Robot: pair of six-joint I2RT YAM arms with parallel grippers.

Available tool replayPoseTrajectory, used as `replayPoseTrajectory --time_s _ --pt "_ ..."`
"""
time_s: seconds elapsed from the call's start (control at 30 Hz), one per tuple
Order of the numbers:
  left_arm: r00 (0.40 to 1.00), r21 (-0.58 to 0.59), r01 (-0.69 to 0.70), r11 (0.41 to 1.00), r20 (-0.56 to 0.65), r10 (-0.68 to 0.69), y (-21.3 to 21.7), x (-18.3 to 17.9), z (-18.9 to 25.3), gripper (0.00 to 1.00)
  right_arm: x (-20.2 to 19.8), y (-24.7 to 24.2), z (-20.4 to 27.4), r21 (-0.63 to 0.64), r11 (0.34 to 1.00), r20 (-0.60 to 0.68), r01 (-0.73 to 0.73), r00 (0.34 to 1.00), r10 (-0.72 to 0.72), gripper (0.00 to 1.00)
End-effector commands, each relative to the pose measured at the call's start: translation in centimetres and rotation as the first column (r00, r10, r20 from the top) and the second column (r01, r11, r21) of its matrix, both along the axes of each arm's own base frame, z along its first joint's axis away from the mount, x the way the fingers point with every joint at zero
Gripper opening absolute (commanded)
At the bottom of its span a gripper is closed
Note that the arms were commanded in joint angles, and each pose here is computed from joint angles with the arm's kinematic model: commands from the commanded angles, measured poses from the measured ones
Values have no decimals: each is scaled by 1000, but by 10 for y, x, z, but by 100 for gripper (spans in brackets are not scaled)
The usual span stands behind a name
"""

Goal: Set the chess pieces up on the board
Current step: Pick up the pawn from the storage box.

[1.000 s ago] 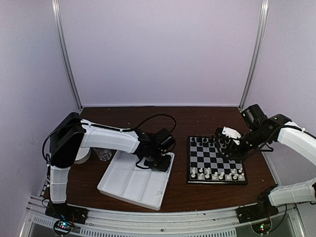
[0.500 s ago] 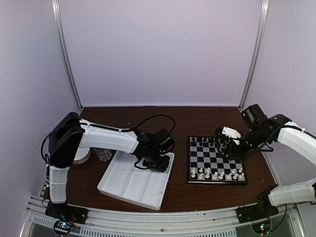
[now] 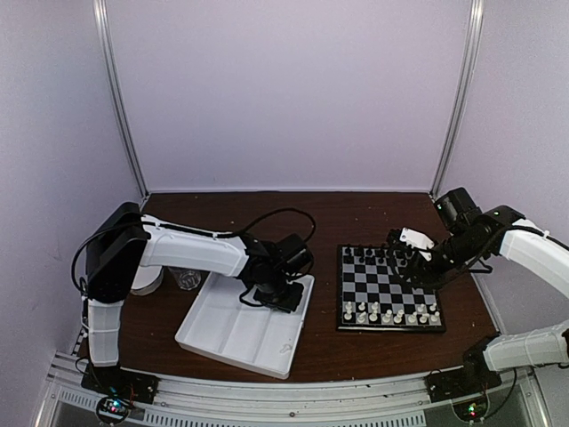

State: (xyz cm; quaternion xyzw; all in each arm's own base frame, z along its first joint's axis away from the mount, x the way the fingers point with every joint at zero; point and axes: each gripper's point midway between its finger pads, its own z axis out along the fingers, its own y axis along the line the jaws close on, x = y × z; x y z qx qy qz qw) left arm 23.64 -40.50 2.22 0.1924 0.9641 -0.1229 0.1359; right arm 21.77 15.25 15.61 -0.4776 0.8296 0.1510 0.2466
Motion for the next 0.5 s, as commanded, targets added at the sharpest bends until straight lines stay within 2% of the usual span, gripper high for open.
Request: replayPoseTrajectory --time_s 0.0,0.3,0.47 --pt "997 107 30 994 -67 -23 23 -19 -19 22 0 3 -1 21 1000 -7 -2 1000 2 34" --pt "998 120 40 992 -52 -34 25 -16 -19 18 0 2 -1 20 1000 -5 -1 1000 1 34" --pt "997 115 82 990 3 -83 22 -9 -5 17 0 2 1 21 1000 -3 2 1000 -2 33"
